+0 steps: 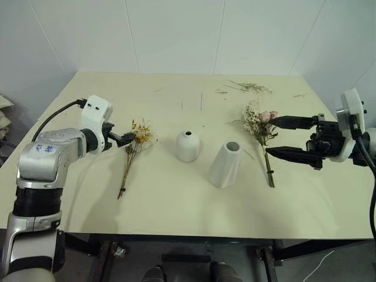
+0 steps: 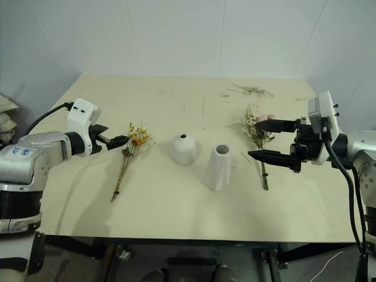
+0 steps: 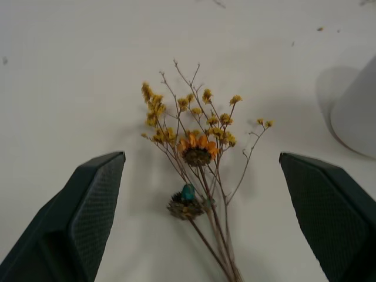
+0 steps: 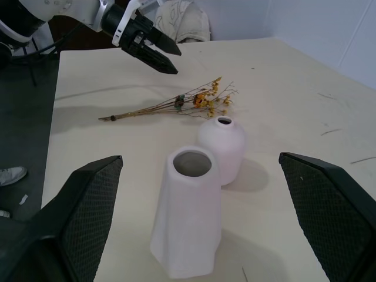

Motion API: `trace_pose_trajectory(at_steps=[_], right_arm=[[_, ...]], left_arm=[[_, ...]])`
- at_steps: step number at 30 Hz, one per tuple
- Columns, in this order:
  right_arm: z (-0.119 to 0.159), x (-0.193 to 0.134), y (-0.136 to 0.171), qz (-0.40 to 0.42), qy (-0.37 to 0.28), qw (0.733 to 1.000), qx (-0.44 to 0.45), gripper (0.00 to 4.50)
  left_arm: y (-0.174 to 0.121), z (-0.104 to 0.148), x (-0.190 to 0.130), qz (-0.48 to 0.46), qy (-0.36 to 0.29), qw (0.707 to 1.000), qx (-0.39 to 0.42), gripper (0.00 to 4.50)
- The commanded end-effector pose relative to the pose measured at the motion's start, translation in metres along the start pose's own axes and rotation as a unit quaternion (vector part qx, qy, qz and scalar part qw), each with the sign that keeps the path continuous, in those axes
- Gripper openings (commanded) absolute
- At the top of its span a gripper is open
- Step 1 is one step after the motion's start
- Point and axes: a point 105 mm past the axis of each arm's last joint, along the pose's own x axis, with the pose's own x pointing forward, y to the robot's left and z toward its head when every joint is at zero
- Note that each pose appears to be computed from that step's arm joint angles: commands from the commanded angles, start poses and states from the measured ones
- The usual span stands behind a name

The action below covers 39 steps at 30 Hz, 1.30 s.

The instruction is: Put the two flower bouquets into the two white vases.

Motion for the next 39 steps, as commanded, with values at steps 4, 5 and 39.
trace_pose_trajectory(at_steps=[4, 5, 39], right_arm=[[0.008, -0.001, -0.001, 0.003, -0.004, 1.000, -0.019, 4.50], [0.008, -0.001, -0.002, 0.004, -0.003, 1.000, -0.018, 4.50], [-0.009, -0.003, 0.012, 0.021, -0.006, 1.000, 0.009, 4.50]], left_arm=[[0.011, 0.001, -0.011, 0.073, 0.068, 0.993, -0.065, 4.49], [0.013, 0.000, -0.013, 0.080, 0.079, 0.990, -0.083, 4.49], [-0.009, -0.055, -0.020, 0.001, 0.305, 0.943, -0.133, 4.49]])
